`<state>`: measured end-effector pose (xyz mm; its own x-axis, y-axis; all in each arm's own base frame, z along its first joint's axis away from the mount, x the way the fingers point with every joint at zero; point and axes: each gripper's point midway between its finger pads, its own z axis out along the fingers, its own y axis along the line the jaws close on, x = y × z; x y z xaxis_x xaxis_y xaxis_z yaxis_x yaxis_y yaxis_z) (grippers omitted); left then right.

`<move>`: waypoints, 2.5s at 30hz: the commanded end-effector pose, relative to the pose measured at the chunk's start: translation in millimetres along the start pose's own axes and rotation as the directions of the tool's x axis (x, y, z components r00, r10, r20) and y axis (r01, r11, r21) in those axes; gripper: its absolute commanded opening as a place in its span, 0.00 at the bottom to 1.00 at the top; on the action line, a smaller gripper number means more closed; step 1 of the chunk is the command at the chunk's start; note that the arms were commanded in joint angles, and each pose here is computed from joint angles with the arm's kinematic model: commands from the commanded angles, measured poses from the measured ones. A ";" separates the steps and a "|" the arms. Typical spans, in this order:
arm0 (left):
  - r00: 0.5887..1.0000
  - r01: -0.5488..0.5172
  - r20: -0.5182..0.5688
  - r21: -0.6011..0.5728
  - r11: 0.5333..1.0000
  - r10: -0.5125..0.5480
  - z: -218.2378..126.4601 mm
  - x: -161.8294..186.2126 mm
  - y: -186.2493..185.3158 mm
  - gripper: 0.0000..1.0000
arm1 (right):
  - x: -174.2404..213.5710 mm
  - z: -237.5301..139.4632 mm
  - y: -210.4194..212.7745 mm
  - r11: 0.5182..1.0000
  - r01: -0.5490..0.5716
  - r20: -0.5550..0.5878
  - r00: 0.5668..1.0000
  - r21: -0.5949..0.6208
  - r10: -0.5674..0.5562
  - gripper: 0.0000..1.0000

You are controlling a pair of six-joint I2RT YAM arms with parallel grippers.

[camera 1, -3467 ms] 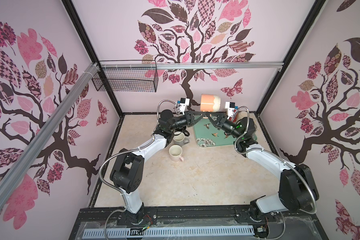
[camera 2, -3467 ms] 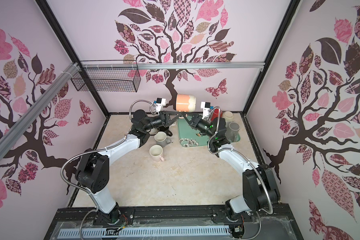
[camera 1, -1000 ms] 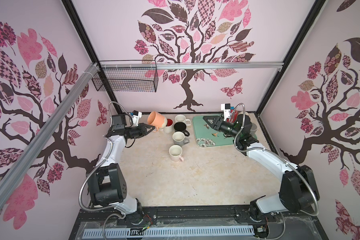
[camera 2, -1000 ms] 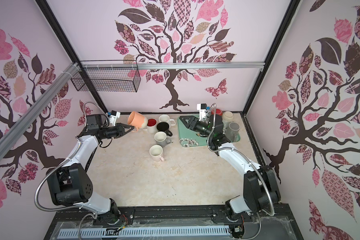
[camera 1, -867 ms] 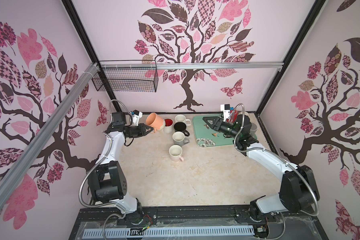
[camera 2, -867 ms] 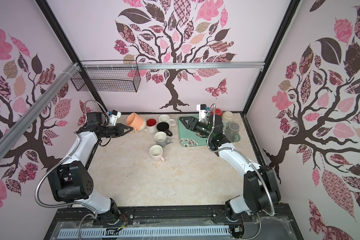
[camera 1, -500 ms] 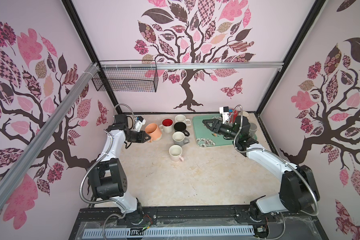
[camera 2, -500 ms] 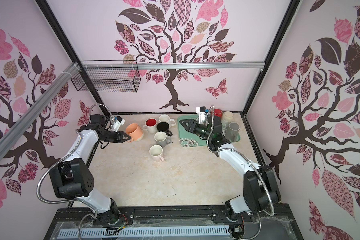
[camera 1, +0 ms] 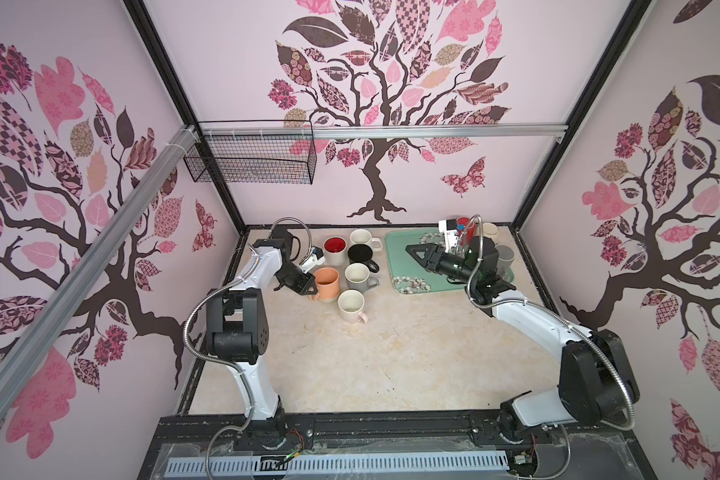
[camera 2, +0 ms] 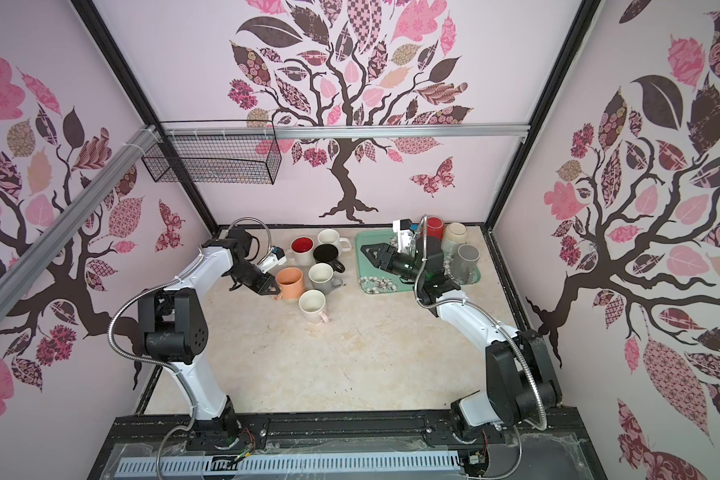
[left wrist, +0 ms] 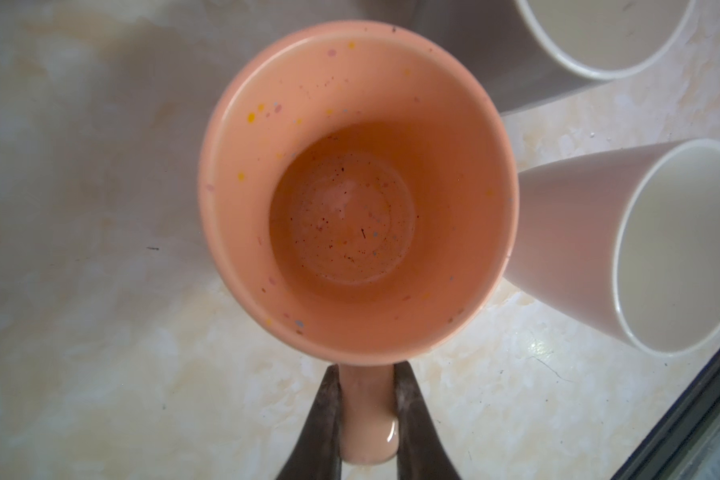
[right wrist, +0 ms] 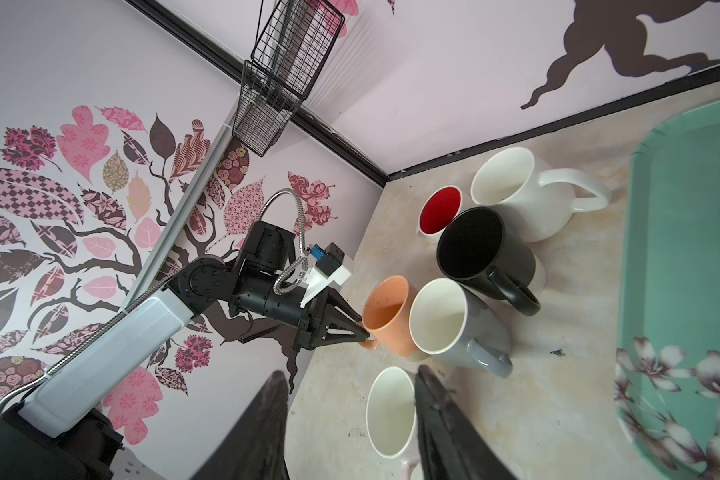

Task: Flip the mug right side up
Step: 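Turn the peach mug upright and lower it beside the black mug, left gripper, then release the peach mug with left gripper while right gripper reaches the grey mug, then grasp the upside-down grey mug on the tray with right gripper while left withdraws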

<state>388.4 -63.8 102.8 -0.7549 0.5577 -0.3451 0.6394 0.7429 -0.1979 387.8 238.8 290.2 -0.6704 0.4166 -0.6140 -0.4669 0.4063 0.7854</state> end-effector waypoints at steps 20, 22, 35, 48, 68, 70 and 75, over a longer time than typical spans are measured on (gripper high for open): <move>0.878 -0.476 -0.047 -0.177 0.861 0.476 9.5 -46.4 47.6 0.00 | -58.2 -9.0 -19.0 0.978 0.122 0.079 0.987 0.166 -0.137 0.54; 0.869 -0.494 -0.050 -0.160 0.855 0.493 14.8 -48.1 49.3 0.00 | -73.5 -13.6 -34.0 0.954 0.155 0.084 0.980 0.256 -0.181 0.55; 0.814 -0.570 -0.047 -0.254 0.781 0.579 19.4 -74.4 72.4 0.00 | -128.1 -69.3 -144.3 0.649 0.242 -0.020 0.944 0.721 -0.330 0.60; 0.782 -0.605 -0.046 -0.296 0.739 0.622 29.1 -93.5 79.2 0.16 | -143.3 -112.0 -223.4 0.455 0.172 -0.080 0.974 0.874 -0.214 0.65; 0.786 -0.551 -0.004 -0.458 0.698 0.618 -14.6 -103.4 77.1 0.57 | -130.9 -231.7 -265.7 0.241 0.087 -0.046 0.984 0.967 -0.170 0.66; 0.780 -0.540 0.029 -0.471 0.697 0.625 -19.8 -106.2 71.1 0.59 | -126.1 -233.4 -268.9 0.230 0.101 -0.063 0.984 0.968 -0.165 0.66; 0.770 -0.525 0.081 -0.483 0.700 0.633 -33.2 -114.0 60.9 0.61 | -109.8 -227.1 -288.4 0.238 0.155 -0.130 0.985 0.959 -0.117 0.66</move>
<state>511.5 -62.0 147.0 -0.1952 0.8892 -0.4137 0.7826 0.3955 0.4808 462.4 -113.9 146.7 -0.6627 0.3088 -0.6823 0.3880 0.9208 0.0399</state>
